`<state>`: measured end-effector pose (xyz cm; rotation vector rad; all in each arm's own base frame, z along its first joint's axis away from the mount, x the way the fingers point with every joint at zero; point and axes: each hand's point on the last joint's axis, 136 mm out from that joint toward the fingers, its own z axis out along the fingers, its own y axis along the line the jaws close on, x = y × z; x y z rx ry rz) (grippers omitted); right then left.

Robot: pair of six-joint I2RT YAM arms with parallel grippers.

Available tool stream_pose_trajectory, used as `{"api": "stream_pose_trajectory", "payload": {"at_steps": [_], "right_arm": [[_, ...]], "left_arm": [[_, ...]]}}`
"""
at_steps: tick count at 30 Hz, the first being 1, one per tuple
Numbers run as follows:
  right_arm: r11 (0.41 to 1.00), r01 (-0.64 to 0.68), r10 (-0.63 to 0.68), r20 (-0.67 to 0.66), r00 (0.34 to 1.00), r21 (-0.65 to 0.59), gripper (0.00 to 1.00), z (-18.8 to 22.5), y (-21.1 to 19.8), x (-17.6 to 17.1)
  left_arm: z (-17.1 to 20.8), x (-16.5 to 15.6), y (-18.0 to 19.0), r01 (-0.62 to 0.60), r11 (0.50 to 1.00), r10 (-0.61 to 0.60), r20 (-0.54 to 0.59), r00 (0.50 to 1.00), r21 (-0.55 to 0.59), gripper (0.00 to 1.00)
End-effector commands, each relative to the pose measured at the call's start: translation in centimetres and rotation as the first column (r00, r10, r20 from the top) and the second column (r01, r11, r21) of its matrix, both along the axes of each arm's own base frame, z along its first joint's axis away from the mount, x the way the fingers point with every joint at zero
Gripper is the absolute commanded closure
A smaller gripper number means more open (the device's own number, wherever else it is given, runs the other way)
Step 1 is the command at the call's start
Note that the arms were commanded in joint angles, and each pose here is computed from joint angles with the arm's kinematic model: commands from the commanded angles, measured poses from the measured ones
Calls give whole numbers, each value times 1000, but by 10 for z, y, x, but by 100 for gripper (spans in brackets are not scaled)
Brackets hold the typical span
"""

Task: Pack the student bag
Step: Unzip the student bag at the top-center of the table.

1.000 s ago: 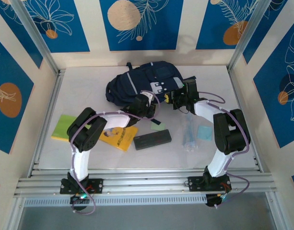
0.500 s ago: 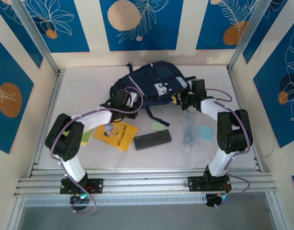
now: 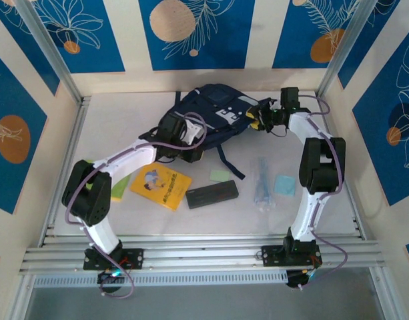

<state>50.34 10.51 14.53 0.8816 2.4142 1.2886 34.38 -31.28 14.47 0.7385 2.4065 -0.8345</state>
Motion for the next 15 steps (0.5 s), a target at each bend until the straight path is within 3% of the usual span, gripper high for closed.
{"api": "stream_pose_trajectory", "payload": {"at_steps": [1, 4, 5, 6, 11, 15], "right_arm": [[999, -46, 46, 81, 996, 4, 35, 30, -5, -12], [999, -38, 37, 45, 998, 10, 26, 31, -4, -45], [999, -27, 27, 30, 999, 18, 14, 31, -3, -57], [999, -21, 20, 23, 1000, 35, 10, 32, -2, -69], [995, 18, -20, 16, 1000, 93, 5, 30, 18, -113], [992, 0, 3, -18, 1000, 122, 3, 15, 51, -123]], "left_arm": [[16, -9, -32, 24, 995, -34, -95, 995, -99, 100], [30, 10, -51, -28, 987, 13, -93, 996, -160, 100], [34, 15, -57, -41, 983, 25, -92, 995, -178, 100], [40, 19, -63, -47, 978, 29, -92, 995, -203, 100], [54, 18, -88, -48, 965, 26, -87, 996, -258, 100], [57, 4, -100, -34, 957, 2, -112, 994, -289, 100]]}}
